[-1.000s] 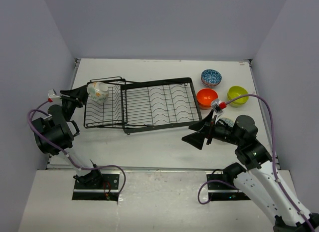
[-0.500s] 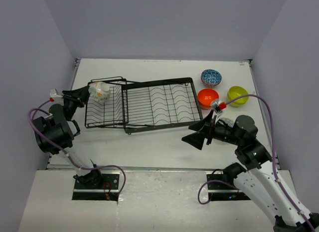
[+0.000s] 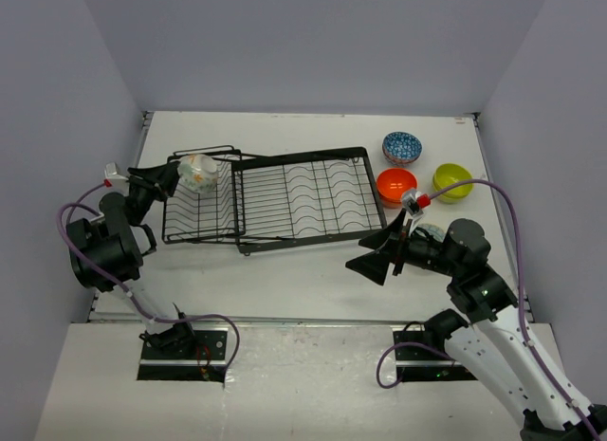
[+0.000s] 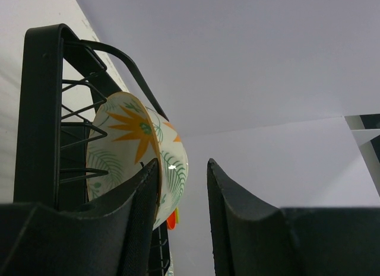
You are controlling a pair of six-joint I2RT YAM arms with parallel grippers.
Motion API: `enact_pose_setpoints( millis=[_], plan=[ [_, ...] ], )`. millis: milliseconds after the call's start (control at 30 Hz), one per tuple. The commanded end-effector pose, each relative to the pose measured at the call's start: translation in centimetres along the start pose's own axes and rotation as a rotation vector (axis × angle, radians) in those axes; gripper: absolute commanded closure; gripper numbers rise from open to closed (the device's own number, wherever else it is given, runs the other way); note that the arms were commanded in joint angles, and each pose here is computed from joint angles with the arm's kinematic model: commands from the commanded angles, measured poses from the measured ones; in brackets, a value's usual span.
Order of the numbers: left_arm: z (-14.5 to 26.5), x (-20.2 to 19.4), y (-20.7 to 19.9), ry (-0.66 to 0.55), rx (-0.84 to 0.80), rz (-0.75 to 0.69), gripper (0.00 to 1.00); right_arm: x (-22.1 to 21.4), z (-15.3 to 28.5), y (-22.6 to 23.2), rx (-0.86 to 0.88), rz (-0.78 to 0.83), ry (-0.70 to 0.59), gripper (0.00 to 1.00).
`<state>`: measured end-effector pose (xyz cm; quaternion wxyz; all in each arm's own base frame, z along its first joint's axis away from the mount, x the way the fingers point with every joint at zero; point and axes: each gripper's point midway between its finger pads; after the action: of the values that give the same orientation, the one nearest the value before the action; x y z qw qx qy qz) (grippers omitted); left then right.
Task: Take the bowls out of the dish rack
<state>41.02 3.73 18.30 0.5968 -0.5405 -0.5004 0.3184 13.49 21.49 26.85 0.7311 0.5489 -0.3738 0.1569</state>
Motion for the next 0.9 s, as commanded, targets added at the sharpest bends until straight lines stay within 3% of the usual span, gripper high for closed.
enact_pose_setpoints(
  millis=[0, 867],
  plan=[
    [0.4, -0.3, -7.5, -0.02, -0.32, -0.341, 0.61, 0.7, 0.0, 0.7, 0.025, 0.046, -0.023, 0.01],
    [-1.5, -2.2, -8.6, 0.062, -0.33, -0.389, 0.62, 0.5, -0.1, 0.6, 0.023, 0.044, -0.018, 0.01]
  ],
)
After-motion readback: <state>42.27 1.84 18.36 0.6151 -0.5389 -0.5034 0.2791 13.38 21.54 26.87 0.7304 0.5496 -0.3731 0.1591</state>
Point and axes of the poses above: each gripper's point midway between its finger pads, its own z axis back along the fingers, its own y axis along the line the jaws close on, x = y × z, and after that the axes turned 9 degrees about -z, right-handed
